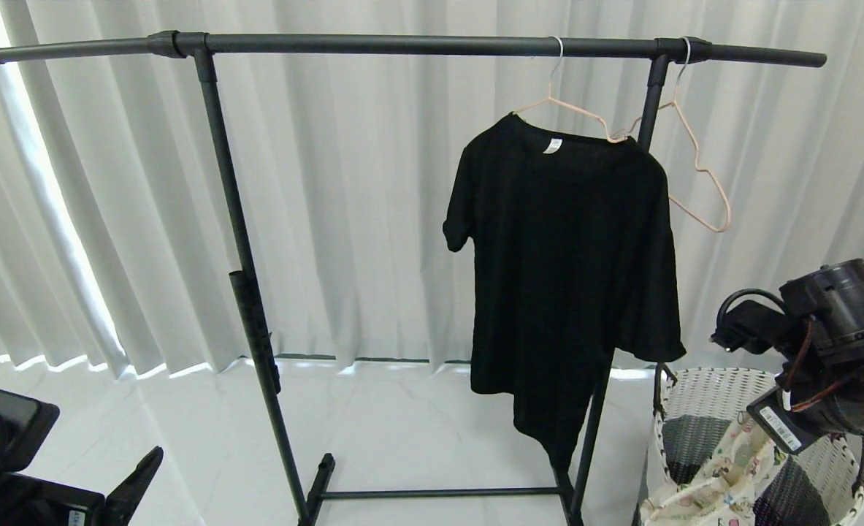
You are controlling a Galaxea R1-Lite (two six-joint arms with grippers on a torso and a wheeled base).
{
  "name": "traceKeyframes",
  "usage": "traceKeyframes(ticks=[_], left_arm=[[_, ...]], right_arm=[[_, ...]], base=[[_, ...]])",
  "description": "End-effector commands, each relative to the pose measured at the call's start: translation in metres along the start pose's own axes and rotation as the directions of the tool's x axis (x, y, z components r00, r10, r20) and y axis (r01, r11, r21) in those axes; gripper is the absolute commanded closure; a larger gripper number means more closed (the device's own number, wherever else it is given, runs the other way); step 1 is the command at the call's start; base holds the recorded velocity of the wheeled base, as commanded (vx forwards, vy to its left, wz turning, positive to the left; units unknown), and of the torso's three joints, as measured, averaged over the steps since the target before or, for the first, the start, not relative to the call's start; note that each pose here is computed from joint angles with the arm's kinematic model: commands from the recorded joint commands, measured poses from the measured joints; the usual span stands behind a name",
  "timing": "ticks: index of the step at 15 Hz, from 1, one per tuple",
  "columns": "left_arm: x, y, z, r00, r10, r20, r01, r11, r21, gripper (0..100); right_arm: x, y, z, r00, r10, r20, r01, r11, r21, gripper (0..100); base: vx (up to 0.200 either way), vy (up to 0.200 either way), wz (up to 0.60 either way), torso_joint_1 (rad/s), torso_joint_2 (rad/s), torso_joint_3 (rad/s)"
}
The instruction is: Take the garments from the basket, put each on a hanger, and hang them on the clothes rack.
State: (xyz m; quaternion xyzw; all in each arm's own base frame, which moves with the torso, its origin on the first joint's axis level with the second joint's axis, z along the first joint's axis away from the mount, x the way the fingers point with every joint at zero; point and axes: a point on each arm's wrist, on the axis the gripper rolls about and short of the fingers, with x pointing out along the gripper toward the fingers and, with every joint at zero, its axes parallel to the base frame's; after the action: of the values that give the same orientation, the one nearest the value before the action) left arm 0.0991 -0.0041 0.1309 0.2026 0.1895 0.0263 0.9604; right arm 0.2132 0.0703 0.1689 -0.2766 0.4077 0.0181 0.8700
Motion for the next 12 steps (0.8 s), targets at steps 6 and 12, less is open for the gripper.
traceKeyframes(ticks=[6,12], left_arm=[[0.005,-0.002,0.003,1.0,-0.026,-0.01,0.026,1.0,0.008,0],[0.004,-0.043,0.066,0.89,-0.407,0.205,0.434,0.895,-0.106,0]], right_arm=[[-0.02,-0.01,0.017,0.994,-0.019,0.106,0.015,0.999,0.036,100],[-0.038,-0.011,0.035,0.974,0.048,0.22,-0.058,0.998,0.04,100]], base=[[-0.2,0.0,0.0,0.003,0.0,0.002],[-0.033,0.0,0.0,0.0,0.0,0.001]])
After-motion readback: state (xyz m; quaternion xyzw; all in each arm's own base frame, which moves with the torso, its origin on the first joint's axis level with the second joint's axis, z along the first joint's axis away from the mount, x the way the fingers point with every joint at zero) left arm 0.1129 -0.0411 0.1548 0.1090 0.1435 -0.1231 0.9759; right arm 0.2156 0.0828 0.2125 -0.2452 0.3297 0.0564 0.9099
